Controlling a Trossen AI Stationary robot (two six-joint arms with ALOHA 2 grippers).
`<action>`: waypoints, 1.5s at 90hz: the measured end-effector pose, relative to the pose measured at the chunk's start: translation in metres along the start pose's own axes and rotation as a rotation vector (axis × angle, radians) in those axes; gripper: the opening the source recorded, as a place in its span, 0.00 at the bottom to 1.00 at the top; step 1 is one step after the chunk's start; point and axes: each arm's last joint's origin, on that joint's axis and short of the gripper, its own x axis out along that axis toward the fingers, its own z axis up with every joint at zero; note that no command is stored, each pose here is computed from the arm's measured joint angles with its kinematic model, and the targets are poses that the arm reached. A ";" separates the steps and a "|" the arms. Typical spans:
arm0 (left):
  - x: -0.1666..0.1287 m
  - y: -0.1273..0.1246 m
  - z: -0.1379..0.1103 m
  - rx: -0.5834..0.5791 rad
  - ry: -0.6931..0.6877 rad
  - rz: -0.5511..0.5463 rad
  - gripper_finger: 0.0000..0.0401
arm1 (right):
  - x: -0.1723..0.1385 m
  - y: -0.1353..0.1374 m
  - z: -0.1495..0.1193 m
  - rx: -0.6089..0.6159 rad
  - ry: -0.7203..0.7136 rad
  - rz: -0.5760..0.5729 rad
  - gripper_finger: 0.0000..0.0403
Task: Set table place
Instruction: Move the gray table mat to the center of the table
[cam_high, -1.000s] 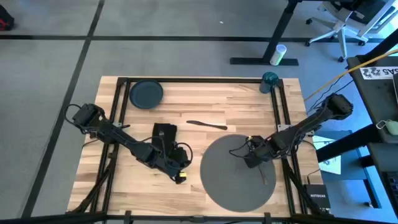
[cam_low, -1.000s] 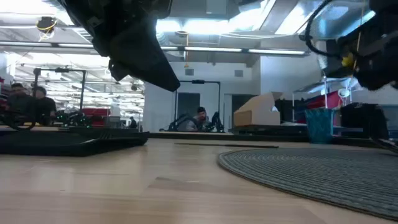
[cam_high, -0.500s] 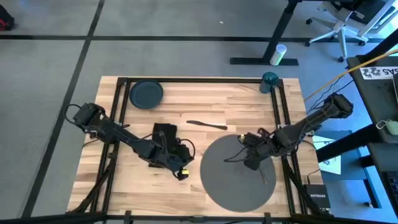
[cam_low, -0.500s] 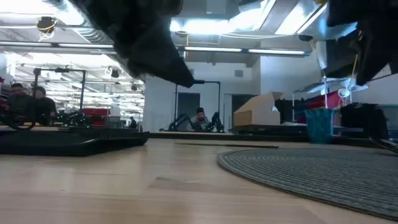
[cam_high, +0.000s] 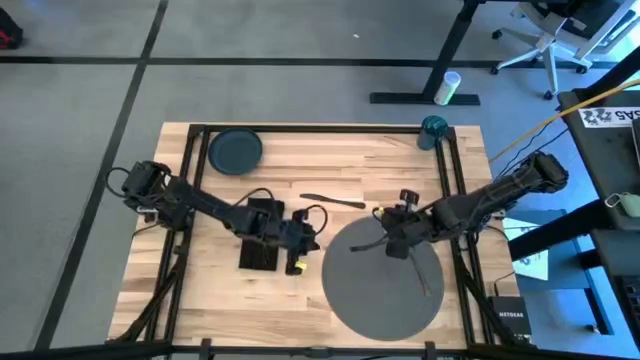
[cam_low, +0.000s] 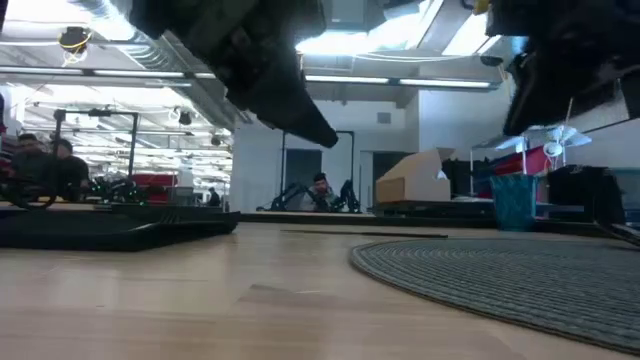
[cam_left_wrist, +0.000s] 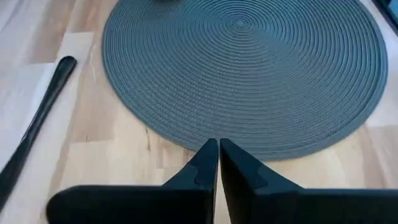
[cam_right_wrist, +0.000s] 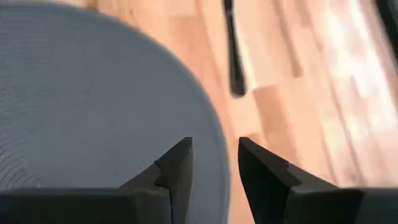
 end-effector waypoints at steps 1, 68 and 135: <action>0.000 0.000 0.000 0.000 0.000 0.000 0.00 | 0.000 0.000 0.001 0.000 -0.004 -0.004 0.28; 0.039 -0.020 -0.008 0.150 -0.048 -0.115 0.00 | 0.022 -0.010 0.026 -0.155 -0.123 -0.122 0.28; 0.077 0.040 -0.033 0.103 0.038 0.003 0.00 | 0.044 -0.042 0.036 -0.110 -0.036 -0.133 0.28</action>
